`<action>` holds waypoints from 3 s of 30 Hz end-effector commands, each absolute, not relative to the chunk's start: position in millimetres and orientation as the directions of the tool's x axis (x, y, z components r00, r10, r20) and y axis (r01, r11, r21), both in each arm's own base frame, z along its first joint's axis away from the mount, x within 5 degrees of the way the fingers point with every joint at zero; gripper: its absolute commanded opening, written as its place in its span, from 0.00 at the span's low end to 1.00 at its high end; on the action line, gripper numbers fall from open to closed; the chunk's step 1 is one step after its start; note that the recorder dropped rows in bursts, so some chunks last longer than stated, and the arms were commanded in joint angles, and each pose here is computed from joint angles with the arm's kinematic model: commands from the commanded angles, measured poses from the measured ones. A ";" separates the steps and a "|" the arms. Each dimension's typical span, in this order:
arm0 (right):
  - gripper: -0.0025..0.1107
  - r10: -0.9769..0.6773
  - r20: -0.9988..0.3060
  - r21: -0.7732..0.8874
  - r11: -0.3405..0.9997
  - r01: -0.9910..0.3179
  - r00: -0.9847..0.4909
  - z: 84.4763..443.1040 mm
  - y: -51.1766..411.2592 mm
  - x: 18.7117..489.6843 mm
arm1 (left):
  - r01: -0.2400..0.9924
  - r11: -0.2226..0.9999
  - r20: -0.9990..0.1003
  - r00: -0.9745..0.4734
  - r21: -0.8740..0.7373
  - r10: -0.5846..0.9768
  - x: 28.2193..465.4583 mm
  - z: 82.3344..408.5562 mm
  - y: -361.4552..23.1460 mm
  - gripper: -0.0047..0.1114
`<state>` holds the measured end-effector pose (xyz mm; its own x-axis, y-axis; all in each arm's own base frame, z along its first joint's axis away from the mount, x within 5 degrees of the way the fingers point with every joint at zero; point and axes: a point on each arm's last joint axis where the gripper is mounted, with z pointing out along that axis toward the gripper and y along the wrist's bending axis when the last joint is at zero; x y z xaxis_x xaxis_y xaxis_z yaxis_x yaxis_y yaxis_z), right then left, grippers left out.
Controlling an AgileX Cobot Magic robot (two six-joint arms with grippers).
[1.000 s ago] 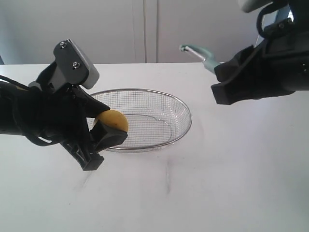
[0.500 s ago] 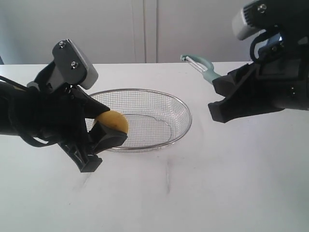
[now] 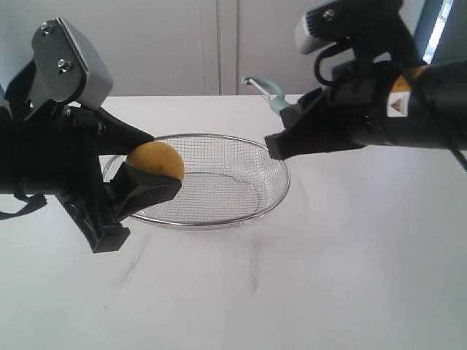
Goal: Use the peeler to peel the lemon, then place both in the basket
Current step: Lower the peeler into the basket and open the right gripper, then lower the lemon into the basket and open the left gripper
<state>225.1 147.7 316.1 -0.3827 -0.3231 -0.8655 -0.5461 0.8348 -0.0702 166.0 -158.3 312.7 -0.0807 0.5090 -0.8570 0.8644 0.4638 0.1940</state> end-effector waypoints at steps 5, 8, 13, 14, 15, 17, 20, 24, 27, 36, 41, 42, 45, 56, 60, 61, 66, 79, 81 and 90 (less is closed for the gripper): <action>0.02 -0.350 -0.840 -0.073 0.830 -0.553 -0.415 297.0 196.0 295.6 | 0.872 0.460 -0.865 -0.097 0.165 0.493 162.3 314.4 -157.5 0.04; 0.02 -0.364 -0.815 -0.063 0.830 -0.554 -0.451 275.0 209.5 314.8 | 0.872 0.461 -0.865 -0.098 0.163 0.492 162.3 314.4 -157.5 0.04; 0.02 -0.403 -0.750 -0.055 0.828 -0.558 -0.524 230.3 220.1 329.7 | 0.872 0.466 -0.870 -0.107 0.150 0.481 162.1 314.9 -157.9 0.04; 0.02 -0.412 -0.736 -0.055 0.828 -0.559 -0.538 221.8 221.3 331.5 | 0.872 0.466 -0.871 -0.109 0.148 0.480 162.1 314.9 -158.0 0.04; 0.02 -0.420 -0.723 -0.055 0.827 -0.560 -0.549 214.3 222.3 333.0 | 0.872 0.466 -0.871 -0.109 0.148 0.480 162.1 314.9 -158.0 0.04; 0.02 -0.430 -0.709 -0.056 0.825 -0.563 -0.560 203.3 224.2 335.4 | 0.872 0.466 -0.871 -0.109 0.148 0.480 162.1 314.9 -158.0 0.04; 0.02 -0.424 -0.720 -0.052 0.822 -0.567 -0.549 195.8 227.3 338.9 | 0.872 0.466 -0.871 -0.109 0.148 0.480 162.1 314.9 -158.0 0.04; 0.05 -0.416 -0.736 -0.047 0.819 -0.572 -0.535 189.6 230.4 342.2 | 0.872 0.466 -0.871 -0.109 0.148 0.480 162.1 314.9 -158.0 0.04; 0.12 -0.423 -0.724 -0.047 0.818 -0.573 -0.545 181.1 231.4 343.4 | 0.872 0.467 -0.871 -0.108 0.149 0.479 162.2 315.0 -157.9 0.04; 0.41 -0.437 -0.700 -0.046 0.817 -0.575 -0.565 166.6 232.4 344.9 | 0.871 0.468 -0.871 -0.108 0.149 0.478 162.4 315.1 -157.9 0.04; 0.44 -0.434 -0.705 -0.047 0.818 -0.574 -0.561 170.6 232.0 344.4 | 0.871 0.468 -0.871 -0.108 0.149 0.478 162.4 315.1 -157.9 0.04; 0.44 -0.434 -0.704 -0.049 0.819 -0.572 -0.562 176.9 230.5 342.7 | 0.871 0.468 -0.871 -0.108 0.149 0.478 162.4 315.1 -157.9 0.04; 0.44 -0.447 -0.684 -0.060 0.822 -0.566 -0.577 190.9 225.2 337.2 | 0.871 0.468 -0.871 -0.106 0.152 0.480 162.4 315.0 -157.8 0.04; 0.02 -0.635 -0.549 -0.308 0.758 -0.574 -0.544 305.2 164.0 276.8 | 0.871 0.468 -0.871 -0.106 0.152 0.480 162.4 315.0 -157.8 0.04; 0.02 -0.611 -0.521 -0.316 0.786 -0.531 -0.596 341.7 132.8 238.1 | 0.871 0.468 -0.871 -0.106 0.152 0.480 162.4 315.0 -157.8 0.04; 0.02 -0.607 -0.536 -0.316 0.789 -0.527 -0.587 345.2 128.9 232.3 | 0.871 0.468 -0.871 -0.106 0.152 0.480 162.4 315.0 -157.8 0.04; 0.02 -0.559 -0.630 -0.247 0.803 -0.543 -0.539 342.7 126.7 216.7 | 0.871 0.466 -0.870 -0.103 0.155 0.482 162.4 315.0 -157.8 0.04; 0.02 -0.531 -0.635 -0.223 0.821 -0.525 -0.561 342.7 126.4 216.0 | 0.465 0.790 -0.871 -0.075 0.400 0.486 259.1 270.6 -170.0 0.04; 0.02 -0.531 -0.636 -0.223 0.821 -0.525 -0.560 342.8 126.4 216.1 | 0.492 0.758 -0.846 -0.077 0.428 0.528 268.2 259.4 -178.8 0.04; 0.02 -0.529 -0.639 -0.222 0.822 -0.524 -0.559 342.9 126.6 216.2 | 0.686 0.722 -0.743 -0.531 -0.096 0.406 334.0 229.0 -208.9 0.04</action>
